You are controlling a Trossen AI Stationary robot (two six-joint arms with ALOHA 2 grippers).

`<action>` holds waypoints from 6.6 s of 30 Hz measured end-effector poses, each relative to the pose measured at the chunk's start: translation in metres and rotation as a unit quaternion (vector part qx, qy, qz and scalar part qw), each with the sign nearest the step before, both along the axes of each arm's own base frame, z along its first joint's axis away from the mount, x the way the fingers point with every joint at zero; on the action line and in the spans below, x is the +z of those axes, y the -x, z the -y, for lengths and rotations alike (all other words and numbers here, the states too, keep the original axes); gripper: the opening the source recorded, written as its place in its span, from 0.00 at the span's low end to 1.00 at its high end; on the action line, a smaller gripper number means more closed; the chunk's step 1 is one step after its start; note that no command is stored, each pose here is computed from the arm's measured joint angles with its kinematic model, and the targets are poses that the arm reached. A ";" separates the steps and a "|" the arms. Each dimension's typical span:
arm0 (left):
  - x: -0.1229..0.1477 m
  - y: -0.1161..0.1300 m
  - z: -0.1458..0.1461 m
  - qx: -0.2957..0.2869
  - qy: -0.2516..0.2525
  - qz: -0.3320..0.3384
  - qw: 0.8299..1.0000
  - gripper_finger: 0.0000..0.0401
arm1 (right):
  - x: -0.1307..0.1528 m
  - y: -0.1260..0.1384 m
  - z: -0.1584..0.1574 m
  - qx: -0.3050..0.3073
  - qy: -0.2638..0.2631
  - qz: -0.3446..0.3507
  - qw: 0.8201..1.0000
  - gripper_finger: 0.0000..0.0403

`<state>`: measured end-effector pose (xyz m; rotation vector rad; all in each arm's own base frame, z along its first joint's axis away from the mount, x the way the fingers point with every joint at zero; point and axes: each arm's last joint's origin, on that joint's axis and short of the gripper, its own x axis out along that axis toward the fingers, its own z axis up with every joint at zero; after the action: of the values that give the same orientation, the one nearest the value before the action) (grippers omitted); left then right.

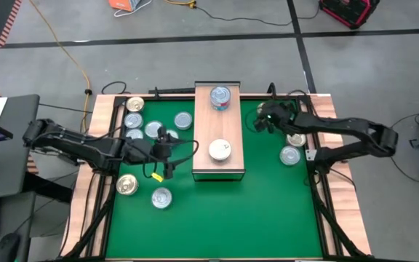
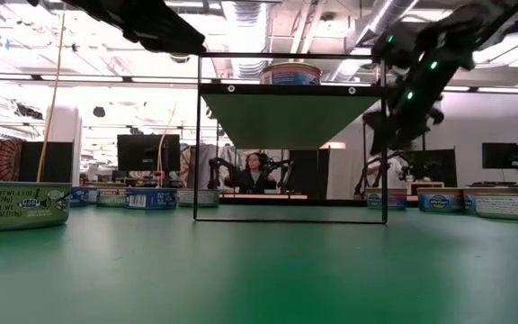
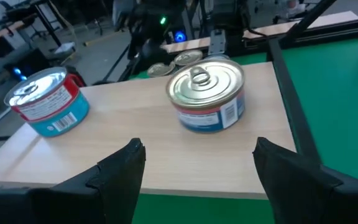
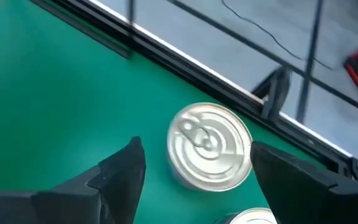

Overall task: Stack canned seafood by type on shelf
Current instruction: Stack the blue tuna can on top of the blue tuna can on the shelf

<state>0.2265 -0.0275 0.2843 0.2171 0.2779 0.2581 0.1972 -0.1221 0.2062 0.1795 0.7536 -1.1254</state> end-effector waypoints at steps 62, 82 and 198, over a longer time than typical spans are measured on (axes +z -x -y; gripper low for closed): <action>-0.077 0.038 0.013 0.116 0.053 -0.044 0.991 0.72 | -0.058 0.006 -0.087 0.082 0.018 0.028 0.996 0.75; -0.119 0.054 0.011 0.120 0.127 -0.079 0.981 0.72 | -0.072 -0.020 -0.078 0.307 -0.032 0.168 0.936 0.71; -0.141 -0.072 -0.178 -0.143 0.064 -0.136 0.978 0.72 | -0.085 -0.030 -0.052 0.240 0.047 0.257 0.935 0.71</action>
<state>0.2988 0.1505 0.1436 0.1615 0.5283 -0.0763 0.2277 -0.0703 0.1212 0.1855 0.2470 -0.6018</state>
